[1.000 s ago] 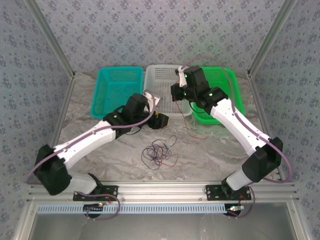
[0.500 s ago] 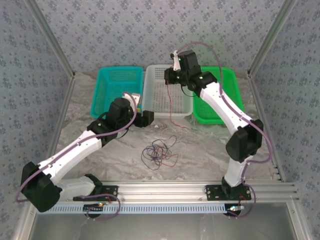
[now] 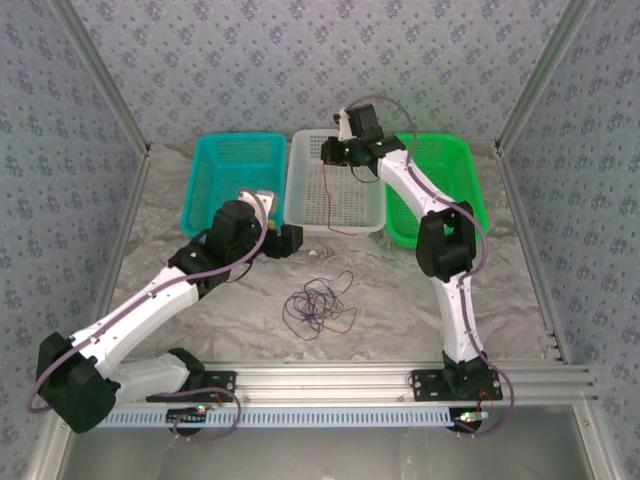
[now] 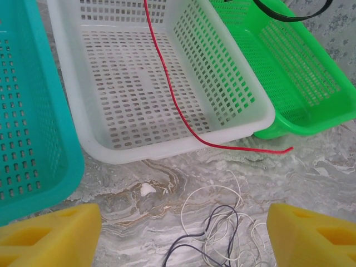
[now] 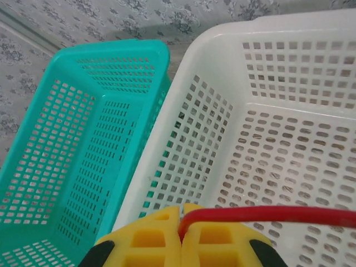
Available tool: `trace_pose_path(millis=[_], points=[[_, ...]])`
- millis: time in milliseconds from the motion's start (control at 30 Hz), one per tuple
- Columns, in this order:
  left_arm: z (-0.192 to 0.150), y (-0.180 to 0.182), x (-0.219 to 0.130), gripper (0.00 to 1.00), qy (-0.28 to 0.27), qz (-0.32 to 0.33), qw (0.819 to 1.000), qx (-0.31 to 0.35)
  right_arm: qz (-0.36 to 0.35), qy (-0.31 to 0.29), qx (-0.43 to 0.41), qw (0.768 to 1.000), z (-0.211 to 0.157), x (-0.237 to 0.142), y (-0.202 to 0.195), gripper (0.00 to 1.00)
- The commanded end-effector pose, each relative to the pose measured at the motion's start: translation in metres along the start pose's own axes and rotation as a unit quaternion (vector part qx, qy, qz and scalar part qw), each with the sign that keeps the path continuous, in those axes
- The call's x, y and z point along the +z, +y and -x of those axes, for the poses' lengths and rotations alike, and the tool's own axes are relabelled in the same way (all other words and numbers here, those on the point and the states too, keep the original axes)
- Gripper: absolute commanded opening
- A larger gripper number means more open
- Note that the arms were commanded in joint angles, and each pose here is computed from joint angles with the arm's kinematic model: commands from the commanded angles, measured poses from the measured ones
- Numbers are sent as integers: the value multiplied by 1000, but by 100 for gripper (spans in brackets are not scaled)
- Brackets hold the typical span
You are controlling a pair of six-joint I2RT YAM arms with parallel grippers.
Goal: Untangle the cables
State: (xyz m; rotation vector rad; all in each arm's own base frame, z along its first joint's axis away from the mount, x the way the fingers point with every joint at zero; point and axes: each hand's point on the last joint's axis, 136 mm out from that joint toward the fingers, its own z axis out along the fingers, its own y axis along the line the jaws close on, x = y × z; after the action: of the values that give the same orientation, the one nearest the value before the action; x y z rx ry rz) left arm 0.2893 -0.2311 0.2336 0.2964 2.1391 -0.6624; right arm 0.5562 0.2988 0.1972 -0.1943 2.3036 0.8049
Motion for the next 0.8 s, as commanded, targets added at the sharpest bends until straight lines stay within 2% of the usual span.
trace_pose_path(millis=[0, 133, 200, 233, 333, 433, 567, 667, 767], points=[[6, 1, -7, 78, -12, 1, 1000, -3, 21, 16, 22, 999, 0, 3, -1, 2], [5, 2, -5, 78, -9, 3, 1000, -4, 14, 52, 31, 998, -21, 14, -12, 22], [4, 2, -4, 78, -7, 4, 1000, -4, 1, 62, 35, 997, -27, 15, -18, 52], [3, 3, -3, 78, -5, 5, 1000, -4, -7, 66, 38, 997, -29, 14, -23, 59], [3, 1, -2, 78, -2, 1, 1000, -4, -35, 80, 47, 995, -33, 8, -36, 73], [0, 1, 0, 78, 8, 1, 1000, -5, -54, 81, 36, 995, -30, -4, -39, 73], [-8, 4, 3, 78, 22, 6, 1000, -8, -38, 74, 17, 996, -22, -29, -18, 73], [-19, 6, 7, 78, 40, 4, 999, -9, -25, 49, -6, 998, -16, -58, 2, 74], [-34, 3, 12, 78, 61, -12, 998, -10, -34, 16, -15, 999, -14, -86, 6, 76]])
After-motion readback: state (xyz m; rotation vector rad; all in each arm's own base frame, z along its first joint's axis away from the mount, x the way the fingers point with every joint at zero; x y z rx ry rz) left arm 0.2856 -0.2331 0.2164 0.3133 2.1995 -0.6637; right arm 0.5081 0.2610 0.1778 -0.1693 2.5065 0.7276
